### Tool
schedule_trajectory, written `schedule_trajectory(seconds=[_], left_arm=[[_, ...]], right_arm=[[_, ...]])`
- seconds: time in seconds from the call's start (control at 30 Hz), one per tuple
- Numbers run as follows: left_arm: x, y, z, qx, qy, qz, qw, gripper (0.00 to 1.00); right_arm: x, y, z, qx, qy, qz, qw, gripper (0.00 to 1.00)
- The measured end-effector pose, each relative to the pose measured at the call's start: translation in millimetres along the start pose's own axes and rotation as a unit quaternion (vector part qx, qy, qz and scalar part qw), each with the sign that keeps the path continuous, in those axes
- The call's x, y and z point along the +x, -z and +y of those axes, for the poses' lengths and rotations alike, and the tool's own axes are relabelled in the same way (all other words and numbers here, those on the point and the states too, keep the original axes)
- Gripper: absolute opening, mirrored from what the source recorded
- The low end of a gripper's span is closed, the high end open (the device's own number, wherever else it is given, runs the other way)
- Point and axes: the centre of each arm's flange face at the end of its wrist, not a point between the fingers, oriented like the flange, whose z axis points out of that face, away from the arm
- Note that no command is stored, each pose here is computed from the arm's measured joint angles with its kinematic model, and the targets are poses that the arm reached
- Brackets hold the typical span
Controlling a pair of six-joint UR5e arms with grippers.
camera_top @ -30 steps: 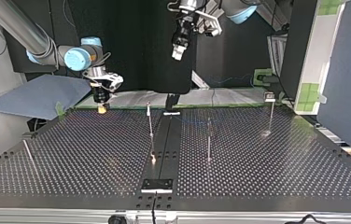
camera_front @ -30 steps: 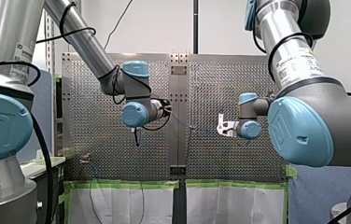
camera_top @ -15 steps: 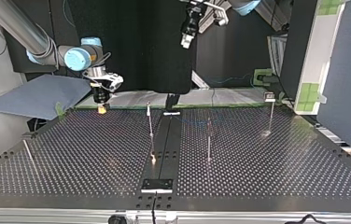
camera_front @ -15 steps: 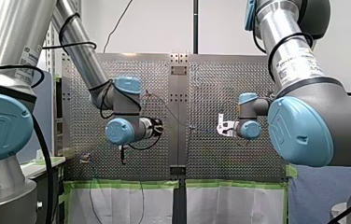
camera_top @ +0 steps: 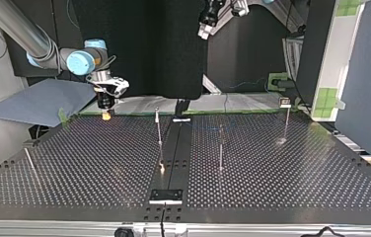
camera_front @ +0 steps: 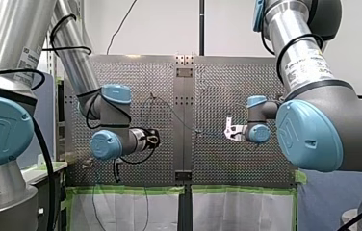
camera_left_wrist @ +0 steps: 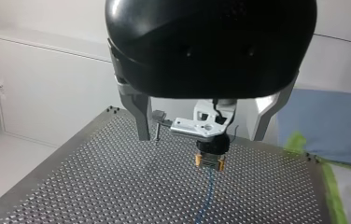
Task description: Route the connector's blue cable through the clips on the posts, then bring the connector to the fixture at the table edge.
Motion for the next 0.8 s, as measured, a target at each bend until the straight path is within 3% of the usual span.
schedule_trajectory(seconds=[0.23, 0.47, 0.67, 0.8], left_arm=[[2.4, 5.3, 3.1, -0.001, -0.002, 0.006, 1.0, 1.0], [2.2, 4.8, 3.8, -0.002, -0.003, 0.005, 1.0, 1.0], [0.7, 3.2, 4.9, -0.009, -0.004, -0.002, 1.0, 1.0], [-1.2, 2.0, 6.8, -0.022, -0.01, -0.008, 0.9997, 1.0]], right_arm=[[19.8, -0.7, 9.6, -0.023, -0.0032, 0.015, 0.9996, 0.0], [49.1, 2.9, 20.7, -0.036, -0.0253, 0.024, 0.9987, 0.0], [78.0, 7.9, 30.5, -0.046, -0.0407, 0.034, 0.9975, 0.0], [100.9, 11.3, 38.9, -0.06, -0.0471, 0.051, 0.9958, 0.0]])
